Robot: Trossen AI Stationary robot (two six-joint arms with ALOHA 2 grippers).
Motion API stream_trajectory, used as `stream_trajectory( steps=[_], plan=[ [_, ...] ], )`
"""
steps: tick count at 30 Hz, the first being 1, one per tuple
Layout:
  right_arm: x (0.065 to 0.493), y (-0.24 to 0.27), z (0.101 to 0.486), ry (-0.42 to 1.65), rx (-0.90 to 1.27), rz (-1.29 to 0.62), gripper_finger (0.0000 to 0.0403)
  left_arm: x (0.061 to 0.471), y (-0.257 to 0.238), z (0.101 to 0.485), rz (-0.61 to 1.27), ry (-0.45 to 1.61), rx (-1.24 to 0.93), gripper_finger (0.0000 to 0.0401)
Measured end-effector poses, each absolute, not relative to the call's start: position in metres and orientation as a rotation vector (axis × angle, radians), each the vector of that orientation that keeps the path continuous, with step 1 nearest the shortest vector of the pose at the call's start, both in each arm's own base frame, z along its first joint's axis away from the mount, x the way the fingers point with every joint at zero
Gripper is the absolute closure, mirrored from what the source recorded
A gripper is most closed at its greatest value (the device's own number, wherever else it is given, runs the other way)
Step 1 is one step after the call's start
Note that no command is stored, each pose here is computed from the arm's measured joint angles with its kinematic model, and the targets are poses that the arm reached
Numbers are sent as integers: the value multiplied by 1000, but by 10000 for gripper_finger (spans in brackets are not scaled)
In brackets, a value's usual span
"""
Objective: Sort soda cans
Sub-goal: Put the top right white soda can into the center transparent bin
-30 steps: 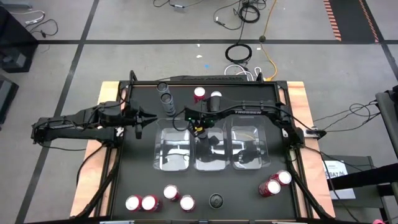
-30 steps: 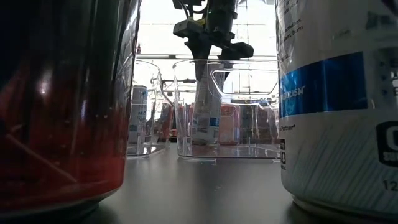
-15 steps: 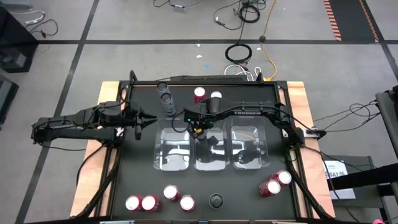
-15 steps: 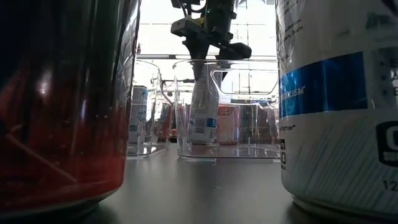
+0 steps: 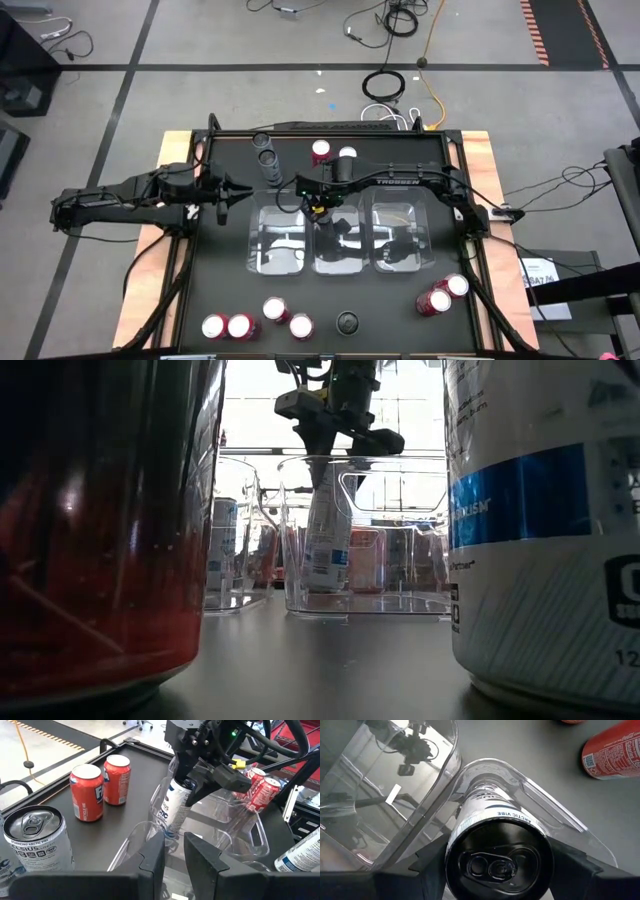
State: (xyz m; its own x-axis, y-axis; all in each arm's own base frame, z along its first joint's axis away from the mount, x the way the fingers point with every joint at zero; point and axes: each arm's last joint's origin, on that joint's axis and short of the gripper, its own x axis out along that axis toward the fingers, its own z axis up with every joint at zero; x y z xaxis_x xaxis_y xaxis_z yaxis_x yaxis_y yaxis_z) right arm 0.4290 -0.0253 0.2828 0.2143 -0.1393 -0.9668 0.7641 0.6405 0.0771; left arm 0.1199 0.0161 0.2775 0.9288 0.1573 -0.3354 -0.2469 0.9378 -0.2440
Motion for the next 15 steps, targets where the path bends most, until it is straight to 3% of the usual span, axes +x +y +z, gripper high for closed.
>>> stream_trajectory(
  steps=[9, 15],
  plan=[
    [429, -25, 283, 1200, 633, -688, 143, 120, 16, 277, 210, 318, -286, 319],
    [429, -25, 283, 1199, 633, -688, 104, 120, 16, 277, 210, 318, -285, 319]
  ],
)
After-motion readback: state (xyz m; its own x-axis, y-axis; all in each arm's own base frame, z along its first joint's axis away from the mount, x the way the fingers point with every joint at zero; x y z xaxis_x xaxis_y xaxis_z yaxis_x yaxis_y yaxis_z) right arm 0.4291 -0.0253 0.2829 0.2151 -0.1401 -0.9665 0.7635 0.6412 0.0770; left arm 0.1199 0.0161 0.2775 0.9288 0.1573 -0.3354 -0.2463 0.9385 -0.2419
